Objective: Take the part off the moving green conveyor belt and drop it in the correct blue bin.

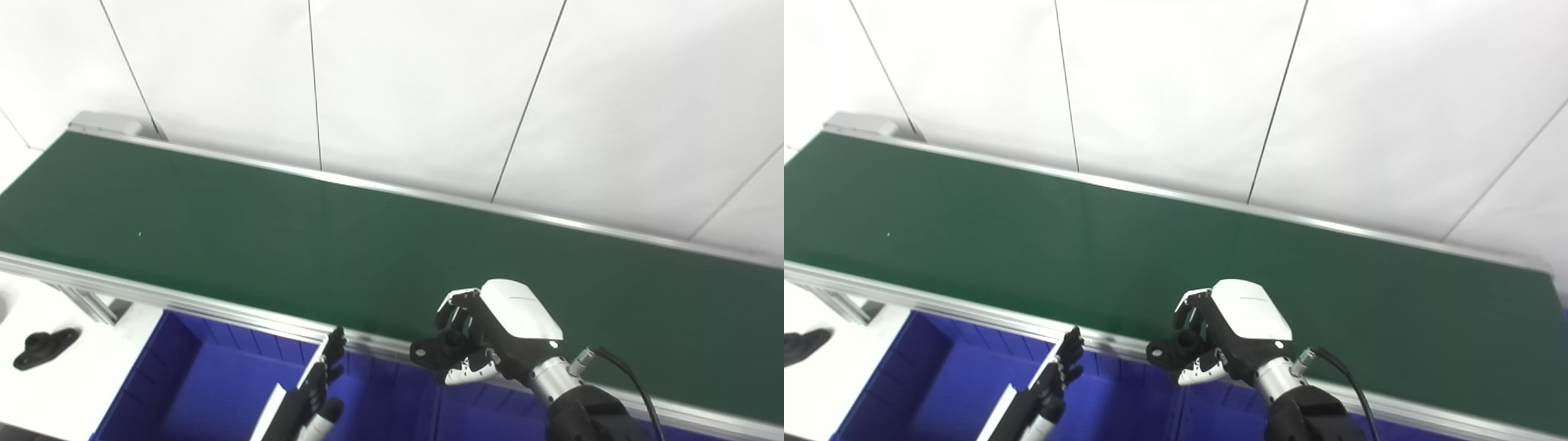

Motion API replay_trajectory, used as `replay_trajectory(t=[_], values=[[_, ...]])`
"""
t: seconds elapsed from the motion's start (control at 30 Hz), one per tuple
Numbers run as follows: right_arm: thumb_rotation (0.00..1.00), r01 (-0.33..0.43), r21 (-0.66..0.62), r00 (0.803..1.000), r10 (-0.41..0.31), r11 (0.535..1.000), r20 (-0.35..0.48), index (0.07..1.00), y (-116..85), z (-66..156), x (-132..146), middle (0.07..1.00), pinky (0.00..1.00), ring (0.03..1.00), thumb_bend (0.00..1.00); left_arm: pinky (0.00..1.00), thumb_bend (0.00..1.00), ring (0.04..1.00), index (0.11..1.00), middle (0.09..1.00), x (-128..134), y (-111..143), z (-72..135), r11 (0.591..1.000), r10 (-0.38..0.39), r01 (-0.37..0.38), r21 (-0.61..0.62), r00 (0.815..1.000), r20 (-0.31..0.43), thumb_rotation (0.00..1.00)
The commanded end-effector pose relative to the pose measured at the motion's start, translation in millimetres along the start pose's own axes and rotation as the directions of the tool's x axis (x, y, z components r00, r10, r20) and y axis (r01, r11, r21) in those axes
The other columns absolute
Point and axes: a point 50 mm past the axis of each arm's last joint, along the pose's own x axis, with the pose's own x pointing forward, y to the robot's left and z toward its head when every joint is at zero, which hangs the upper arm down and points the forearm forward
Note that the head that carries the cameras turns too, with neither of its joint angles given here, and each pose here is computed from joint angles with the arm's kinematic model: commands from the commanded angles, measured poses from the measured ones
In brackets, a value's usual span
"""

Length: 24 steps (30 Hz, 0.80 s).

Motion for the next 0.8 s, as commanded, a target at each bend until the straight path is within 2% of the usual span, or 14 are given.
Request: replay_trajectory(t=[0.0, 0.13, 0.33, 0.53, 0.6, 0.63, 0.77], values=[[0.0, 0.052, -0.036, 0.998, -0.051, 0.998, 0.023, 0.565, -7, 5, -16, 0.468, 0.29, 0.359, 0.5, 0.97, 0.68, 1.0, 1.0, 1.0, -2, 6, 8, 1.0, -0.006, 0.006, 0.001, 1.0, 0.029, 0.94], [0.0, 0.015, -0.013, 0.999, -0.015, 1.0, -0.035, 0.557, 4, 9, -48, 0.478, 0.3, 0.367, 0.51, 0.98, 0.7, 1.0, 1.0, 1.0, -3, 15, 13, 1.0, -0.002, 0.002, 0.001, 1.0, 0.03, 0.95], [0.0, -0.021, -0.004, 0.994, 0.02, 1.0, -0.112, 0.554, 12, 5, -71, 0.482, 0.3, 0.367, 0.51, 0.96, 0.72, 0.993, 1.0, 1.0, 3, 30, 26, 1.0, -0.005, 0.004, 0.02, 0.999, 0.037, 0.96], [0.0, -0.036, -0.025, 0.984, 0.032, 0.999, -0.173, 0.538, 7, -4, -77, 0.496, 0.29, 0.373, 0.51, 0.98, 0.73, 0.989, 1.0, 1.0, 12, 41, 46, 1.0, 0.003, -0.004, 0.007, 0.999, 0.04, 0.93], [0.0, -0.026, -0.021, 0.981, 0.022, 0.999, -0.192, 0.549, 5, -7, -74, 0.475, 0.27, 0.355, 0.51, 0.97, 0.75, 0.988, 1.0, 1.0, 14, 45, 49, 1.0, 0.007, -0.007, -0.001, 0.999, 0.033, 0.92], [0.0, -0.02, -0.018, 0.979, 0.016, 1.0, -0.202, 0.554, 6, -8, -72, 0.465, 0.25, 0.346, 0.5, 0.97, 0.75, 0.986, 1.0, 1.0, 15, 46, 51, 1.0, 0.01, -0.01, -0.005, 1.0, 0.029, 0.9], [0.0, -0.019, -0.013, 0.968, 0.016, 1.0, -0.251, 0.561, 17, -16, -62, 0.459, 0.28, 0.357, 0.51, 0.98, 0.75, 0.99, 1.0, 1.0, 14, 50, 55, 1.0, 0.009, -0.009, -0.017, 1.0, 0.014, 0.89]])
